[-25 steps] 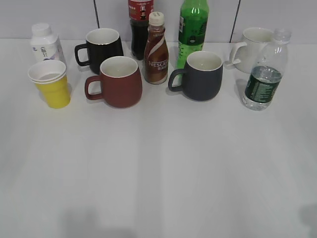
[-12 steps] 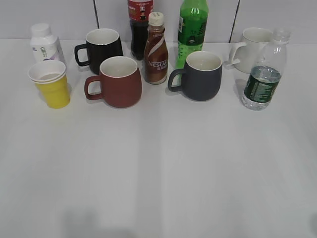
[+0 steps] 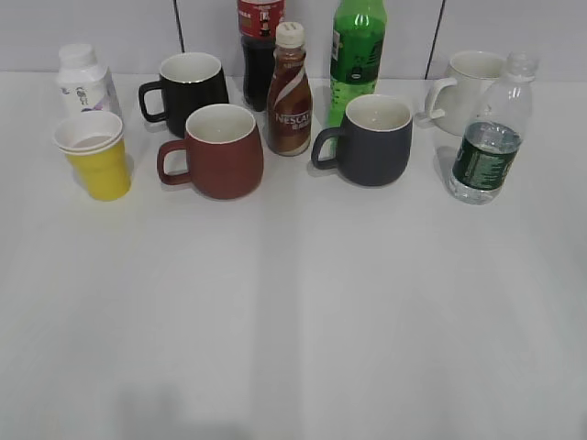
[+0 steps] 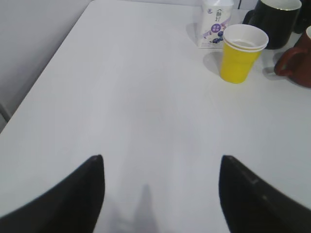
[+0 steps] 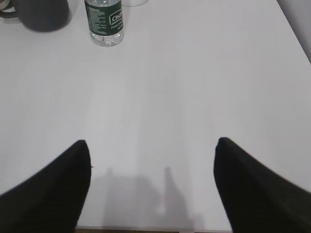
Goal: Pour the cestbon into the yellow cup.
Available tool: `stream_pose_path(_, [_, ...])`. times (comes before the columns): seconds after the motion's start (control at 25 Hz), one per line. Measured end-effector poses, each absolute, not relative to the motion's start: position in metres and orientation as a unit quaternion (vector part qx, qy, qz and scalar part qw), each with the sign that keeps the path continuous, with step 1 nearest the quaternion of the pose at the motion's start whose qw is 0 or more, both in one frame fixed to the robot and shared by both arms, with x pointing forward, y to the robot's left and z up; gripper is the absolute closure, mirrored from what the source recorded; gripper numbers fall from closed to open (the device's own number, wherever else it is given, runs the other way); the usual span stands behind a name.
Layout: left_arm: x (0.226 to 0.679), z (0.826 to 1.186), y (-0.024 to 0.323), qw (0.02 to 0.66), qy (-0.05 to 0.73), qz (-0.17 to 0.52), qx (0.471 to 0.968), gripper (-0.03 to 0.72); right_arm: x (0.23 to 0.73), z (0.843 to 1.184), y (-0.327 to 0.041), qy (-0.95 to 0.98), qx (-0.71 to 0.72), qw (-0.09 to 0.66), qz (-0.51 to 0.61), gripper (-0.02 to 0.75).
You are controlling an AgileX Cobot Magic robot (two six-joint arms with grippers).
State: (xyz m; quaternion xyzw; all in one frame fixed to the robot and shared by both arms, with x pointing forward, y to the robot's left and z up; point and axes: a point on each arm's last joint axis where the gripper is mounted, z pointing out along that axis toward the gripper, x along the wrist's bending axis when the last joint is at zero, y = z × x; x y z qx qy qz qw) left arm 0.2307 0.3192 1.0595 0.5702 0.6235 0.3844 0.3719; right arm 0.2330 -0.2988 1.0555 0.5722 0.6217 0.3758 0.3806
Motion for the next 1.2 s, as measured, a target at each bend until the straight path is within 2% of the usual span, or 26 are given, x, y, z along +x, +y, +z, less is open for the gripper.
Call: stream_pose_path(1.2, [0.2298,1.0595,0.3189,0.365,0.634,0.391,0.558,0.130,0.2329,1.0554,-0.2988,0.622,0.572,0.380,0.376,0.148])
